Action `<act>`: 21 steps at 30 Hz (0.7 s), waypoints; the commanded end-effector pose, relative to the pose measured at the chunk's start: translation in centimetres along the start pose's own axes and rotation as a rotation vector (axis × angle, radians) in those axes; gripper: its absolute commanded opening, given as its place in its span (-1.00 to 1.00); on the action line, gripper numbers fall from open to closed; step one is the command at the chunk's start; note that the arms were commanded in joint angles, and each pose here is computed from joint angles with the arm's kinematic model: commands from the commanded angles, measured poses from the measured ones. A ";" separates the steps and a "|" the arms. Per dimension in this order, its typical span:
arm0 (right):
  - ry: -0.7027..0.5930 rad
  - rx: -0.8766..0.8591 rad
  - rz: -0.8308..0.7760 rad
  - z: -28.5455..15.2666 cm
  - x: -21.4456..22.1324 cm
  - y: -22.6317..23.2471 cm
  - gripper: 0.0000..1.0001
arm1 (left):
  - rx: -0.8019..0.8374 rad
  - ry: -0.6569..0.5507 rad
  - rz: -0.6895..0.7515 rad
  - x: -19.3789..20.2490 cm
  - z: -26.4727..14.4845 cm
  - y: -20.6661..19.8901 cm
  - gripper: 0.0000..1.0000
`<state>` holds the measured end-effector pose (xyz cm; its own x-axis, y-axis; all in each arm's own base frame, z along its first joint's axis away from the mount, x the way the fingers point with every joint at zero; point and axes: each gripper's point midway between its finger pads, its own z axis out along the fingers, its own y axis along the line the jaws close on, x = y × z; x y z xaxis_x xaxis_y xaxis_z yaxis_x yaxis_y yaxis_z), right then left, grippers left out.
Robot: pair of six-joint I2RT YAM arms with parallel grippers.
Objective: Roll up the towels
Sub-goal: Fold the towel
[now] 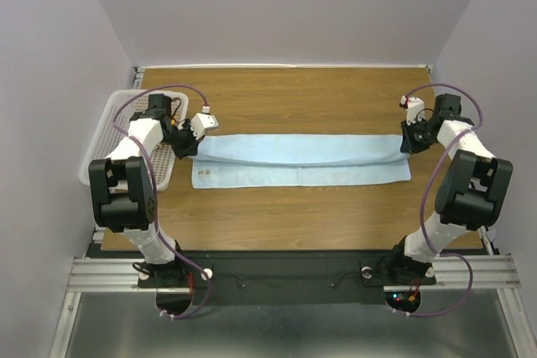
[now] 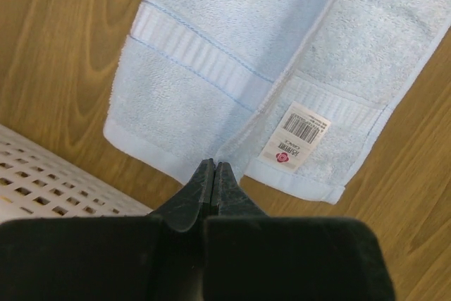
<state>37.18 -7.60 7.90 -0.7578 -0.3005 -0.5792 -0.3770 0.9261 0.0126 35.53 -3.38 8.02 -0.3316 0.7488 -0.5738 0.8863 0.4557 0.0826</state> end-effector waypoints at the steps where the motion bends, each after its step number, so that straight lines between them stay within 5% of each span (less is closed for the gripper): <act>1: -0.024 0.006 -0.041 -0.7 -0.3 -0.2 -0.99 | -0.019 0.053 0.002 1.7 -0.2 -0.5 -1.00; 21: -0.085 0.053 -0.047 -4.3 -1.9 -1.8 -0.99 | -0.037 0.017 0.035 -1.2 -4.6 -1.6 -1.00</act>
<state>36.51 -8.68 9.05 -0.7513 -0.2870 -0.5943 -0.3678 0.9298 0.0160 33.85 -3.51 9.20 -0.3386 0.7547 -0.5619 0.8871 0.4551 0.0767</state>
